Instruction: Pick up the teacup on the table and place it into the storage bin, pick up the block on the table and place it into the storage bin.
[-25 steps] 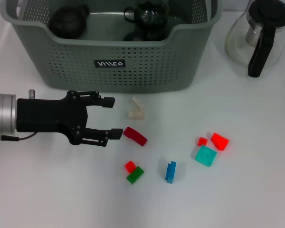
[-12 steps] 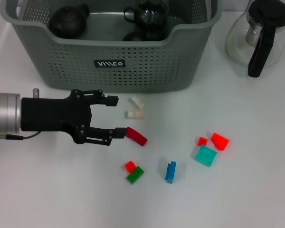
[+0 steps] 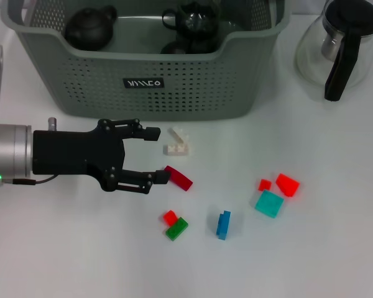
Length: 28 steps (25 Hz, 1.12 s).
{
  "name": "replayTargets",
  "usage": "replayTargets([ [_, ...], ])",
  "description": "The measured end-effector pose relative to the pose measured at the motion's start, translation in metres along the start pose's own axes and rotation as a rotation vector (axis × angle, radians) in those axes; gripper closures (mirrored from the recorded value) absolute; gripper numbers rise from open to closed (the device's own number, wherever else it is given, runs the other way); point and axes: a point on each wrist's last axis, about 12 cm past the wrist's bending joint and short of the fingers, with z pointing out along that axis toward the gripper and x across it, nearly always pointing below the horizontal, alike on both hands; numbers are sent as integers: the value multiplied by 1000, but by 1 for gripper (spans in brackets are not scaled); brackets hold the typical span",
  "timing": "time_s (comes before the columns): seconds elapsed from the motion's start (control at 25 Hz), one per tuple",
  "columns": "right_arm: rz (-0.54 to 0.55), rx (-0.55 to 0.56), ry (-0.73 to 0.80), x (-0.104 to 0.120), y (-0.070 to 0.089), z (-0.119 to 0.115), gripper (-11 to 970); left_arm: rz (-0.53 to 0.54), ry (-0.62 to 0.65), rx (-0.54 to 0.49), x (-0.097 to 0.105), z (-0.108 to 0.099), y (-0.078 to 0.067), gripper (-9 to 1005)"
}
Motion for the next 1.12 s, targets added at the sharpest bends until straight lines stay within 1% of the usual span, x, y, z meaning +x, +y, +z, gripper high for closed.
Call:
replayTargets([
  [0.12, 19, -42, -13, 25, 14, -24, 13, 8, -3, -1, 0, 0, -1, 148],
  [0.24, 61, -64, 20, 50, 27, -39, 13, 9, -4, 1, 0, 0, -1, 148],
  [0.36, 114, -42, 98, 76, 38, -50, 13, 11, -5, 2, -1, 0, 0, 149],
  [0.48, 158, -7, 182, 93, 42, -55, 13, 10, -5, 3, -2, 1, 1, 149],
  [0.6, 196, 5, 273, 105, 45, -55, 12, 15, -5, -1, -4, 2, 3, 149],
  [0.8, 239, 34, 443, 122, 41, -42, 12, 18, -11, 4, -5, 6, 3, 150],
  [0.96, 243, 76, 541, 126, 34, -31, 12, 18, -14, 6, -5, 8, 2, 150],
  [1.12, 230, 94, 615, 126, 27, -20, 12, 16, -18, 3, -5, 11, 1, 150],
])
